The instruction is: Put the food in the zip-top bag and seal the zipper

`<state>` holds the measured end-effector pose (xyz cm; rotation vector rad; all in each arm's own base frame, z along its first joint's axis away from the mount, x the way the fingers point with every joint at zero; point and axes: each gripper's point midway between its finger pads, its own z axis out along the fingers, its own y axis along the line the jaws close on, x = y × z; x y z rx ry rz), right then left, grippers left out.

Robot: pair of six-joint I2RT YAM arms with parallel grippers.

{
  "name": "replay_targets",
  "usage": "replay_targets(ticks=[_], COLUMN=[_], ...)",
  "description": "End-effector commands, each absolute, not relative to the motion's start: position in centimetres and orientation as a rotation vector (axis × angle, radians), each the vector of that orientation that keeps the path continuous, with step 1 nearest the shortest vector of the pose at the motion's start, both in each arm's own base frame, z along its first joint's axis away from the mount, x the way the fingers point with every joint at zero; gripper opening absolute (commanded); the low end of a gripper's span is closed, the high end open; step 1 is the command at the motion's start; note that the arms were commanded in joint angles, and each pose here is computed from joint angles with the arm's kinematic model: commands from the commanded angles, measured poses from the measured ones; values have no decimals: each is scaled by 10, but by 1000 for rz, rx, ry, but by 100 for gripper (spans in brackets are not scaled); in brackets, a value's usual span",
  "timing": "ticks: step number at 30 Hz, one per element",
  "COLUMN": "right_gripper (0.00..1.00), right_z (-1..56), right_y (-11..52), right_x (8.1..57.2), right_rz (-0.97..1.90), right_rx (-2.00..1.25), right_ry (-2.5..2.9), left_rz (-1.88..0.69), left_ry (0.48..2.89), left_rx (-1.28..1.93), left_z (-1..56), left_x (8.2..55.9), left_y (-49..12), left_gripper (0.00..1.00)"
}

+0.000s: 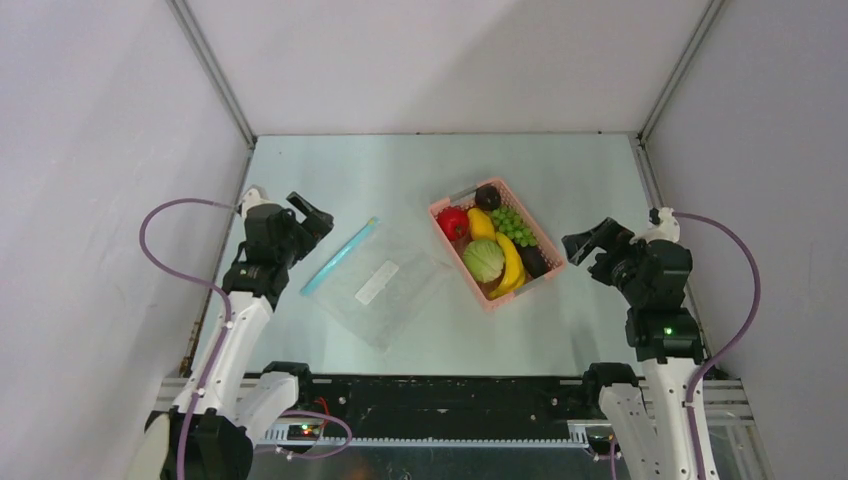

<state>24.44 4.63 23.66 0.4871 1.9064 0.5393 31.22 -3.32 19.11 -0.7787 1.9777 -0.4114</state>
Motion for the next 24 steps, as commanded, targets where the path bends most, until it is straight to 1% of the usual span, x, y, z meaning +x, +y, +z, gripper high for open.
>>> replay_targets(ticks=[1,3,6,8,9,11,13,16,19,24], right_gripper=[100,100,100,100,100,100,100,100,100,100], right_z=[256,256,259,257,255,252,249,244,240,240], right_y=[64,73,88,92,93,95,98,99,99,101], right_x=[243,240,233,231,231,230,227,226,228,227], right_rz=[609,656,728,742,743,757,772,776,779,788], right_rx=[298,230,124,88,83,72,54,44,55,33], right_ry=[1831,1810,1789,1792,1799,1815,1832,1854,1872,1872], left_rz=[-312,-244,-260,-248,-249,-248,-267,-336,-396,-414], left_ry=[1962,1972,2084,2147,2156,2237,2288,2367,2469,2534], left_rx=[-865,-878,-839,-835,-791,-745,-670,-577,-578,-620], left_z=[184,180,167,151,149,124,112,95,68,47], left_x=[312,318,339,354,362,374,381,386,380,369], left_y=[-16,-7,-10,-2,-1,-3,-8,-20,-30,-35], left_gripper=[98,98,98,98,98,98,98,98,98,98])
